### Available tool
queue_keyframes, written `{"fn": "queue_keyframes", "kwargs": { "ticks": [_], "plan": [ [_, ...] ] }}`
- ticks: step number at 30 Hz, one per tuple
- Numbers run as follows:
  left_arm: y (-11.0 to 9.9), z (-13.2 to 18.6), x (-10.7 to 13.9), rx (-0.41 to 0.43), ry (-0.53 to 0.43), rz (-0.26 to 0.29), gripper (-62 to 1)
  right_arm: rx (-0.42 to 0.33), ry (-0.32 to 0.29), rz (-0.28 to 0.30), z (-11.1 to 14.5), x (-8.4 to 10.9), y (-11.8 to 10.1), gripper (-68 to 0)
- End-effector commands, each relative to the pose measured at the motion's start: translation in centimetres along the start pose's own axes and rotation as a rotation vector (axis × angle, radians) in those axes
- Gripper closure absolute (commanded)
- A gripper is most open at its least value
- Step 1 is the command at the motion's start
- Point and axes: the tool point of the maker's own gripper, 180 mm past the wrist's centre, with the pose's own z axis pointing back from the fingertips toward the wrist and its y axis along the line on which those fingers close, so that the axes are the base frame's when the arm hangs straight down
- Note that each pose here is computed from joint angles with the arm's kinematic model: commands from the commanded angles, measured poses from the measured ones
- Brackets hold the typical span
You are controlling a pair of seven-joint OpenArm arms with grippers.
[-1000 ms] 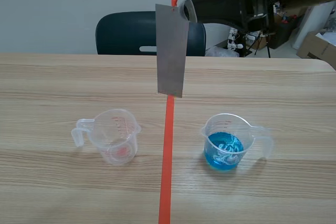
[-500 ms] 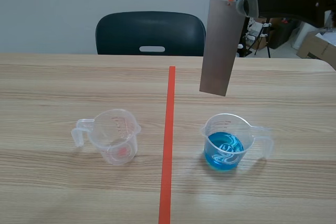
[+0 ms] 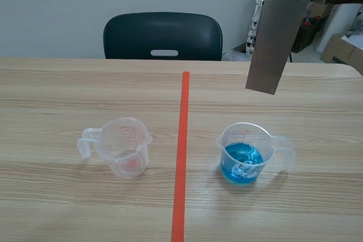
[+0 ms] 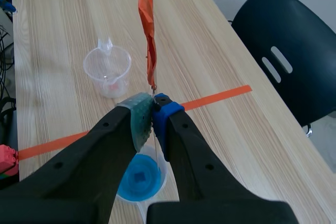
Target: Do the redox reaction experiment. move the plate over the blue solution
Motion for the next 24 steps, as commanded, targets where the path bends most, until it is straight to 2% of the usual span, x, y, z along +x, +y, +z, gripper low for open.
{"fn": "queue_keyframes", "kwargs": {
  "ticks": [1,7,11,13,15,17,24],
  "plan": [
    [0.5,0.3,1.4,-0.022,-0.042,-0.010,-62.3,-0.007,-0.033,0.022,0.5,1.5,-0.2,-1.9],
    [1.8,0.5,2.7,-0.092,-0.034,-0.032,-62.3,-0.032,-0.018,0.021,1.5,1.1,-0.4,-1.9],
    [3.4,-0.4,4.1,-0.091,-0.069,-0.012,-62.3,-0.033,0.000,0.017,1.8,0.1,-0.2,-1.9],
    [4.0,-0.9,4.9,-0.095,-0.092,-0.021,-61.8,-0.028,0.010,0.023,1.8,-0.4,0.0,-1.9],
    [4.5,-1.5,5.7,-0.115,-0.111,-0.038,-48.2,-0.021,0.016,0.021,1.8,-0.8,0.3,-1.9],
    [4.8,-1.9,6.4,-0.137,-0.127,-0.050,-37.4,-0.014,0.022,0.015,1.7,-1.2,0.5,-1.9],
    [4.4,-2.4,8.1,-0.233,-0.137,-0.043,-15.9,-0.004,0.001,0.023,1.7,-1.6,0.8,-1.9]
  ]
}}
